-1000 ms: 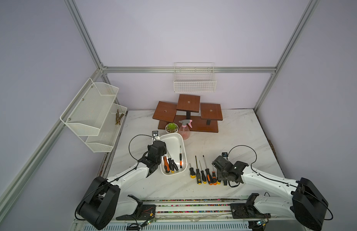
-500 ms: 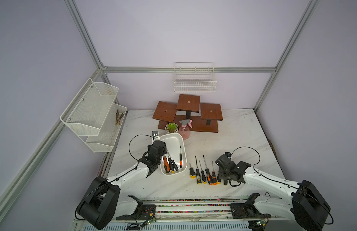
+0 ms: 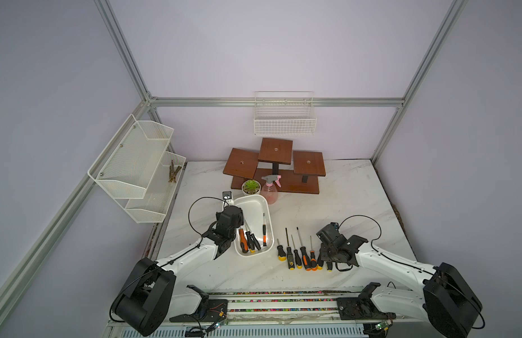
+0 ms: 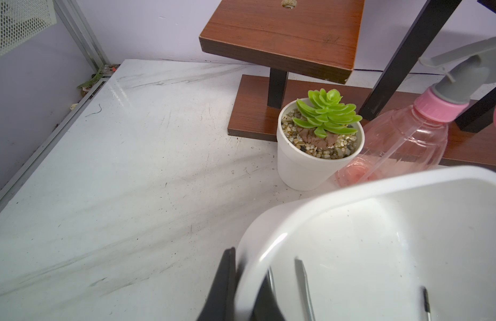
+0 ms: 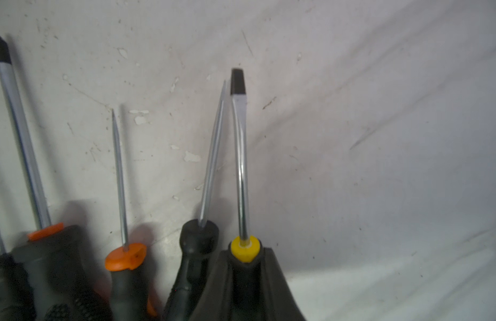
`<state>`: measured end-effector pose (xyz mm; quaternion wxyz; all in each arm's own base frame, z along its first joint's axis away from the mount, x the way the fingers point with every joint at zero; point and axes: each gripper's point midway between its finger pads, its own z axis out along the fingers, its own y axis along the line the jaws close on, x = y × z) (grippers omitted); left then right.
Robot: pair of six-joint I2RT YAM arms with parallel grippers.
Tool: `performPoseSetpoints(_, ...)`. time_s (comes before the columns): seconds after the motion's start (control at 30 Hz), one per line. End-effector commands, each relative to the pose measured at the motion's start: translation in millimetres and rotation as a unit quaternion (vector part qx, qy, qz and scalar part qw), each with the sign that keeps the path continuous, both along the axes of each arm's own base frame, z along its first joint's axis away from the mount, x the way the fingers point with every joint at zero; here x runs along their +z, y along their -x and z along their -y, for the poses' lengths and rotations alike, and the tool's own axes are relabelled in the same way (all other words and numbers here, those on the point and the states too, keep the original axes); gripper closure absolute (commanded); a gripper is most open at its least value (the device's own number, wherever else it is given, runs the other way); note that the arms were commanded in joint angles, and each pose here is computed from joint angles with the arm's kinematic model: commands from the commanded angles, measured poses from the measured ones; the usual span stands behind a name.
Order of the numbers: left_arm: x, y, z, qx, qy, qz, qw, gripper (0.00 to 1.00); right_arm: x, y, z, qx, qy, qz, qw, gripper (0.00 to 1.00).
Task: Take out the screwdriver from the storage box
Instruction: Place the screwdriver at the center of the board.
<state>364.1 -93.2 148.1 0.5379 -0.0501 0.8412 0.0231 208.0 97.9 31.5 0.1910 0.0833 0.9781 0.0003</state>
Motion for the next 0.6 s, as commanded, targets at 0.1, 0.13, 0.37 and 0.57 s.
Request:
performPoseSetpoints(0.1, 23.9, -7.6, 7.4, -0.009, 0.007, 0.03, 0.999, 1.0, -4.3, -4.6, -3.3, 0.001, -0.015, 0.007, 1.0, 0.86)
performPoseSetpoints(0.13, 23.9, -7.7, 7.2, -0.008, 0.007, 0.03, 0.999, 1.0, -3.8, -4.7, -3.2, 0.0, -0.016, 0.008, 1.0, 0.86)
performPoseSetpoints(0.37, 23.7, -7.9, 7.2, -0.008, 0.007, 0.029, 1.0, 1.0, -0.4, -4.5, -3.6, -0.001, -0.026, 0.014, 1.0, 0.81)
performPoseSetpoints(0.57, 24.2, -7.9, 7.4, -0.008, 0.008, 0.03, 0.999, 1.0, 4.9, -7.2, -5.7, 0.001, -0.036, 0.027, 0.999, 0.76)
